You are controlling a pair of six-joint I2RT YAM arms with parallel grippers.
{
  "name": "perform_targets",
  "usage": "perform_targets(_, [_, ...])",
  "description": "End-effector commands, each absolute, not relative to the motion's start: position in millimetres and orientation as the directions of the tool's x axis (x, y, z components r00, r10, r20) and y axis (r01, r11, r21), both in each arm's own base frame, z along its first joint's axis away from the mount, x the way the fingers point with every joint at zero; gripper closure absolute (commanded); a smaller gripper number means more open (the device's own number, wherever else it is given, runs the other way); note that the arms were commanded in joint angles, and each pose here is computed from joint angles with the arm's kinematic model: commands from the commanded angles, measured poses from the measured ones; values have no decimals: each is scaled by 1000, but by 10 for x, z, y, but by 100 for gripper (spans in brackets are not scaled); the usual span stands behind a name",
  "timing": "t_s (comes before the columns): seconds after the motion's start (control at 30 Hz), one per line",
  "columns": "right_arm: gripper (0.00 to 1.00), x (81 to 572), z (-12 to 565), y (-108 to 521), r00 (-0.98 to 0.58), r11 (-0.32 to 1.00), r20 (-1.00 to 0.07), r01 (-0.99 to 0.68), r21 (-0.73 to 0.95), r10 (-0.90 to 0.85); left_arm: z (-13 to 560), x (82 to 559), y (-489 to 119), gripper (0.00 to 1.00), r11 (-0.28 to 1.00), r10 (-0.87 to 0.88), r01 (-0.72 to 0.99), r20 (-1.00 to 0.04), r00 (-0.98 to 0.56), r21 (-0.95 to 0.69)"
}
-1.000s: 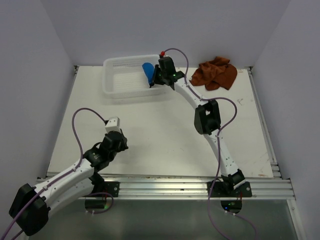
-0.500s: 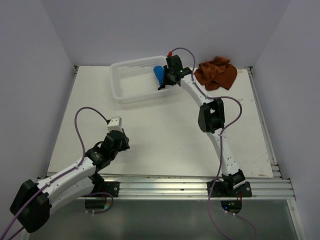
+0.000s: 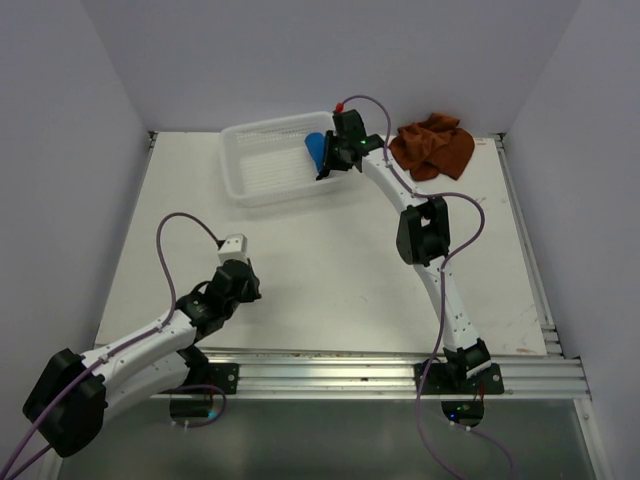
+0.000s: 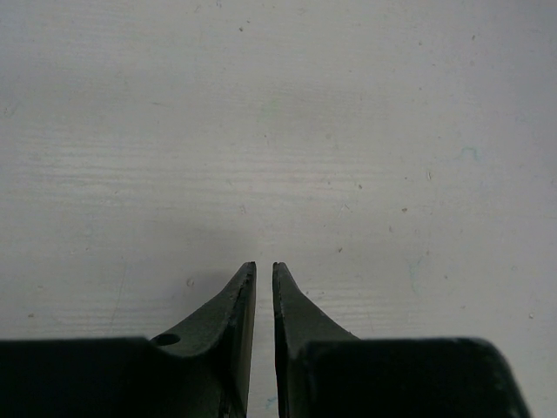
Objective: Roll the towels
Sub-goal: Place the rolled towel into the container
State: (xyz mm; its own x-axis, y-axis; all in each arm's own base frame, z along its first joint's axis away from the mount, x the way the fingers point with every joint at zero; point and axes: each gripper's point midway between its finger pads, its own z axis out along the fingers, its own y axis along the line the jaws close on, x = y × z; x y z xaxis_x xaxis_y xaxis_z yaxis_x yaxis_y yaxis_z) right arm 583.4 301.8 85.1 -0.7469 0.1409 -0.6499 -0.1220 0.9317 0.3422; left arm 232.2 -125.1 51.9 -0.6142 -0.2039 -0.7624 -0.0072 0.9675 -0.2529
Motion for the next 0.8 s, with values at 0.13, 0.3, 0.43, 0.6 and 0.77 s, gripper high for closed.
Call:
perform_targets(0.13, [64, 5817, 1404, 3073, -698, 910, -700, -179, 374, 151, 548, 2381, -1304, 83, 960, -221, 3, -771, -597, -279])
perform_targets(0.3, [62, 5823, 1419, 3078, -694, 910, -704, -179, 373, 152, 547, 2386, -1310, 82, 960, -221, 6, -771, -597, -279])
perform_targets(0.43, [60, 5833, 1414, 3072, -693, 910, -704, -178, 373, 153, 542, 2386, -1310, 82, 961, -217, 7, -770, -600, -276])
perform_targets(0.6, [63, 5821, 1409, 3089, -697, 908, -700, -177, 380, 157, 554, 2380, -1320, 82, 959, -220, 12, -769, -600, -283])
perform_targets(0.77, [71, 5813, 1377, 3091, -703, 907, -693, -170, 386, 163, 1090, 2626, -1544, 80, 927, -280, 67, -802, -527, -368])
